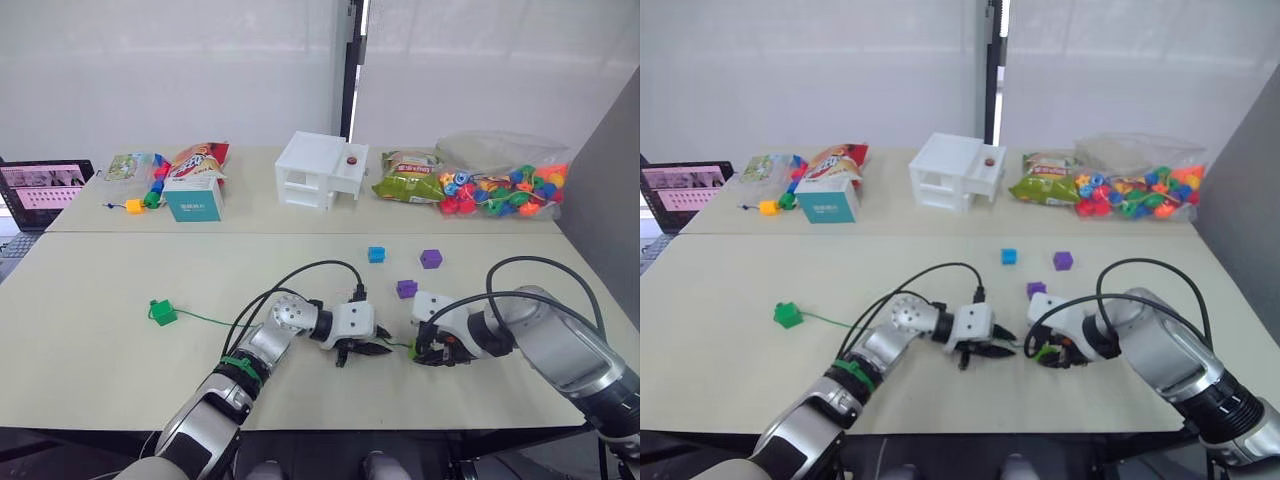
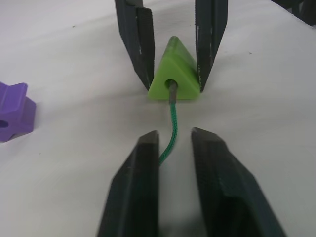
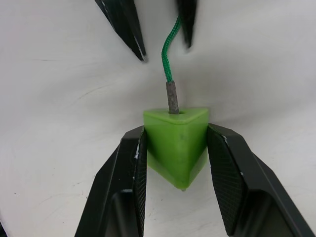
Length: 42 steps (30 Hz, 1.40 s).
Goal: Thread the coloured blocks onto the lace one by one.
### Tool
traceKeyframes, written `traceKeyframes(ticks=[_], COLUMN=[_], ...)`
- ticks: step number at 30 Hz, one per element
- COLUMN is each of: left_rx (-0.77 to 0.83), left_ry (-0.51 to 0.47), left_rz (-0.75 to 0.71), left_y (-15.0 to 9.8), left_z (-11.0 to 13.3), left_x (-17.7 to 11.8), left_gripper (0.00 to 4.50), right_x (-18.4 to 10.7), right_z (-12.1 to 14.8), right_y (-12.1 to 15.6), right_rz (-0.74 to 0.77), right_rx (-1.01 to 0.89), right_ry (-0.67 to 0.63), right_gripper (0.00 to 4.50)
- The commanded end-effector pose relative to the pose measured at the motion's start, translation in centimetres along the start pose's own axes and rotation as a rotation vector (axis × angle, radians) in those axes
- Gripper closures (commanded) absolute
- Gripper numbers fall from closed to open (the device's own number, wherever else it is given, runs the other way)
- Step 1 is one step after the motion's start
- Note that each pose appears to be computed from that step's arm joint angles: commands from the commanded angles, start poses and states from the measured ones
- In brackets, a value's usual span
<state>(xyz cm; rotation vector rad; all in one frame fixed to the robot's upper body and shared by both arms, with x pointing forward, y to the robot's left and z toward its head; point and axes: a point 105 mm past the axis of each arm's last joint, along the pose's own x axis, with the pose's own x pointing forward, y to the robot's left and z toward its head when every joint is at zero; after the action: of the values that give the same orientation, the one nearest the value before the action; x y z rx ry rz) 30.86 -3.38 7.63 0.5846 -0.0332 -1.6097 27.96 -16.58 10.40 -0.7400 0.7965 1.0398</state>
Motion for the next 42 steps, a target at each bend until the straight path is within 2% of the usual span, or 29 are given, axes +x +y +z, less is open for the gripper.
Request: traceKeyframes(ticks=[1, 8, 14, 19, 22, 23, 32, 34, 35, 40, 42], left_rx=[0.007, 0.015, 0.026, 0.049, 0.004, -0.005, -0.035, -0.011, -0.005, 0.000, -0.002], left_ry=[0.004, -0.029, -0.093, -0.054, -0.075, -0.081, -0.099, -0.076, -0.072, -0.072, -0.088], left_rz=[-0.010, -0.031, -0.056, -0.042, -0.033, -0.032, 0.042, 0.067, 0.067, 0.055, 0.048], left_y=[0.0, 0.0, -0.2, 0.2, 0.5, 0.6, 2.3, 2.8, 2.9, 2.6, 2.5], left_z=[0.2, 0.9, 2.7, 2.5, 2.6, 2.7, 3.1, 2.8, 2.8, 2.8, 3.1], left_x=[0.5, 0.8, 2.7, 3.5, 3.0, 2.7, -0.5, -1.6, -2.1, -2.0, -1.4], left_gripper=[4.50, 4.50, 4.50, 4.50, 4.50, 3.96, 1.11, 0.41, 0.10, 0.00, 0.00], right_x=[1.0, 0.9, 0.9, 0.9, 0.9, 0.9, 1.0, 0.8, 0.6, -1.6, -2.5], right_z=[0.3, 0.2, 0.2, 0.2, 0.1, 0.1, 0.3, 0.4, 0.4, 0.2, -0.2], right_y=[1.1, 1.2, 1.3, 1.3, 1.4, 1.4, 1.2, 0.8, 1.0, 0.6, 0.9], right_rz=[0.059, 0.054, 0.054, 0.048, 0.049, 0.049, 0.043, 0.015, 0.021, -0.046, -0.062], right_rx=[-0.016, -0.011, -0.009, -0.010, -0.008, -0.007, -0.008, -0.034, -0.027, 0.038, 0.084], right_ry=[-0.013, -0.012, -0.014, -0.015, -0.013, -0.013, -0.022, -0.019, -0.024, -0.065, -0.083], right_gripper=[3.22, 3.22, 3.22, 3.22, 3.22, 3.22, 3.22, 2.15, 1.85, 0.12, 0.02])
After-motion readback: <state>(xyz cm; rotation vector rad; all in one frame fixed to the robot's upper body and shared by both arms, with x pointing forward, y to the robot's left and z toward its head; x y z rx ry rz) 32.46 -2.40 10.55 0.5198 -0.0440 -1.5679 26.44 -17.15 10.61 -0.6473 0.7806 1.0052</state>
